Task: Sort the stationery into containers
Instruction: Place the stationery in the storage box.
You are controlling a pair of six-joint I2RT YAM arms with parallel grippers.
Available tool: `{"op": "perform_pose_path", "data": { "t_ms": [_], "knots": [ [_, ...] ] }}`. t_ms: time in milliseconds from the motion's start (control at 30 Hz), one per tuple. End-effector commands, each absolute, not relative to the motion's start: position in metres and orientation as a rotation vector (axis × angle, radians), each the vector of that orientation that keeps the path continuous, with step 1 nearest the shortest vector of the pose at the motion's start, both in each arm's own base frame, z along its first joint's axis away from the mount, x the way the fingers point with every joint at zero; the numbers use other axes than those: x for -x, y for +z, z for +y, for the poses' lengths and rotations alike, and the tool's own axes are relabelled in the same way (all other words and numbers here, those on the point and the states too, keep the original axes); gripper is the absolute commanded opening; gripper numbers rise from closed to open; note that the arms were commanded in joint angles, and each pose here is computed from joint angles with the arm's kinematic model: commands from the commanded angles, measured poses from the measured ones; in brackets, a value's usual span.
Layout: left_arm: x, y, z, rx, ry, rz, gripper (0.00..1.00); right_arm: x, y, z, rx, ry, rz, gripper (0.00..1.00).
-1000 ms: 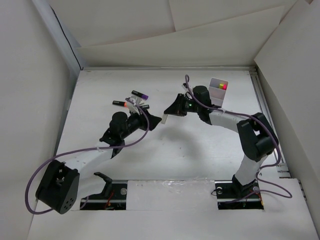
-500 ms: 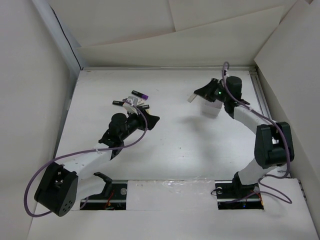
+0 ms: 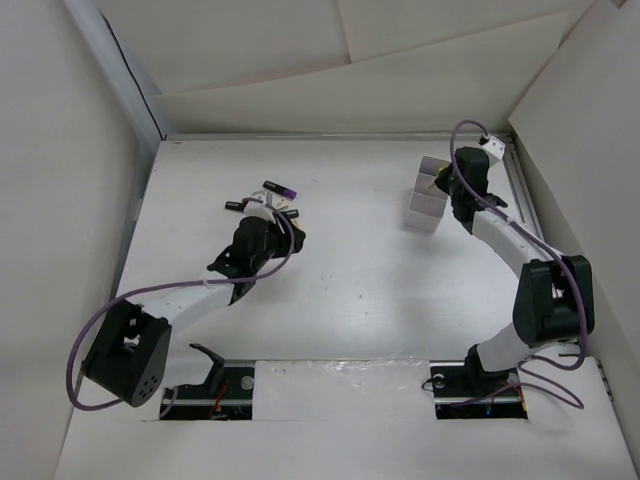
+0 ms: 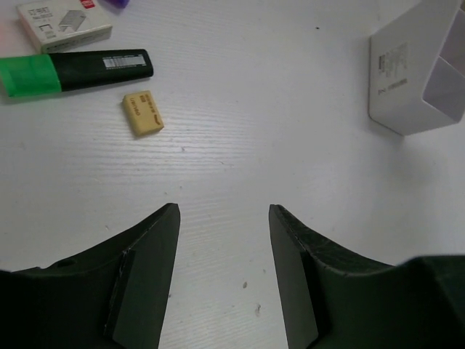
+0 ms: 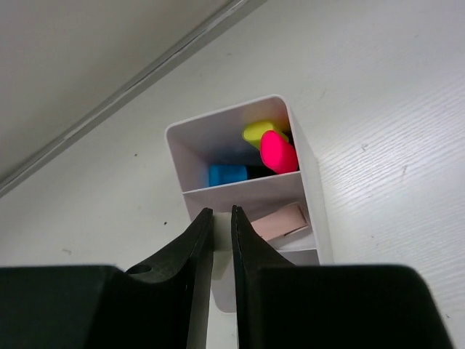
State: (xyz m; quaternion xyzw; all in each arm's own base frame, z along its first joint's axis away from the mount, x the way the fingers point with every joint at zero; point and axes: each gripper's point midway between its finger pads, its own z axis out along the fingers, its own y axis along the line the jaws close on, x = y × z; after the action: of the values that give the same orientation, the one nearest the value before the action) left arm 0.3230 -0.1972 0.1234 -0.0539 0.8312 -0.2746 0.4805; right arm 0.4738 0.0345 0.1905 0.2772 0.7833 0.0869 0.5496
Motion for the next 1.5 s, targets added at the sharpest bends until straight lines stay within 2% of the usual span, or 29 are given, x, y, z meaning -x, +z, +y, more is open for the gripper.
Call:
{"op": "perform_pose_path", "data": {
  "t_ms": [0, 333, 600, 700, 767, 833, 867, 1133, 1367, 1400, 1467],
  "knots": [
    [-0.340, 0.124, -0.186, 0.229, -0.565, 2.037, 0.48, -0.476, 0.227, 0.020, -0.690, -0.014, 1.725, 0.02],
    [-0.350, 0.092, -0.169, 0.325, -0.389, 2.132, 0.47, -0.488, 0.208, 0.033, -0.666, -0.234, 1.749, 0.01],
    [-0.357, 0.080, -0.171, 0.327, -0.351, 2.169, 0.47, -0.492, 0.198, 0.037, -0.668, -0.264, 1.768, 0.01],
    [-0.357, 0.076, -0.169, 0.331, -0.335, 2.175, 0.48, -0.492, 0.193, 0.043, -0.662, -0.262, 1.783, 0.05],
    [-0.359, 0.075, -0.170, 0.331, -0.333, 2.177, 0.48, -0.491, 0.189, 0.045, -0.658, -0.273, 1.787, 0.12],
    [-0.362, 0.077, -0.172, 0.331, -0.332, 2.179, 0.50, -0.493, 0.193, 0.046, -0.660, -0.267, 1.780, 0.22],
    [-0.362, 0.073, -0.172, 0.330, -0.325, 2.190, 0.50, -0.493, 0.191, 0.047, -0.661, -0.258, 1.788, 0.30],
    [-0.365, 0.064, -0.170, 0.337, -0.287, 2.209, 0.50, -0.487, 0.189, 0.058, -0.639, -0.207, 1.810, 0.45],
    [-0.370, 0.066, -0.167, 0.362, -0.257, 2.198, 0.50, -0.469, 0.217, 0.067, -0.641, -0.103, 1.771, 0.45],
    [-0.372, 0.066, -0.168, 0.362, -0.257, 2.198, 0.50, -0.464, 0.213, 0.069, -0.641, -0.082, 1.782, 0.42],
    [-0.375, 0.066, -0.167, 0.367, -0.239, 2.199, 0.50, -0.454, 0.226, 0.076, -0.630, -0.024, 1.767, 0.25]
  ]
}}
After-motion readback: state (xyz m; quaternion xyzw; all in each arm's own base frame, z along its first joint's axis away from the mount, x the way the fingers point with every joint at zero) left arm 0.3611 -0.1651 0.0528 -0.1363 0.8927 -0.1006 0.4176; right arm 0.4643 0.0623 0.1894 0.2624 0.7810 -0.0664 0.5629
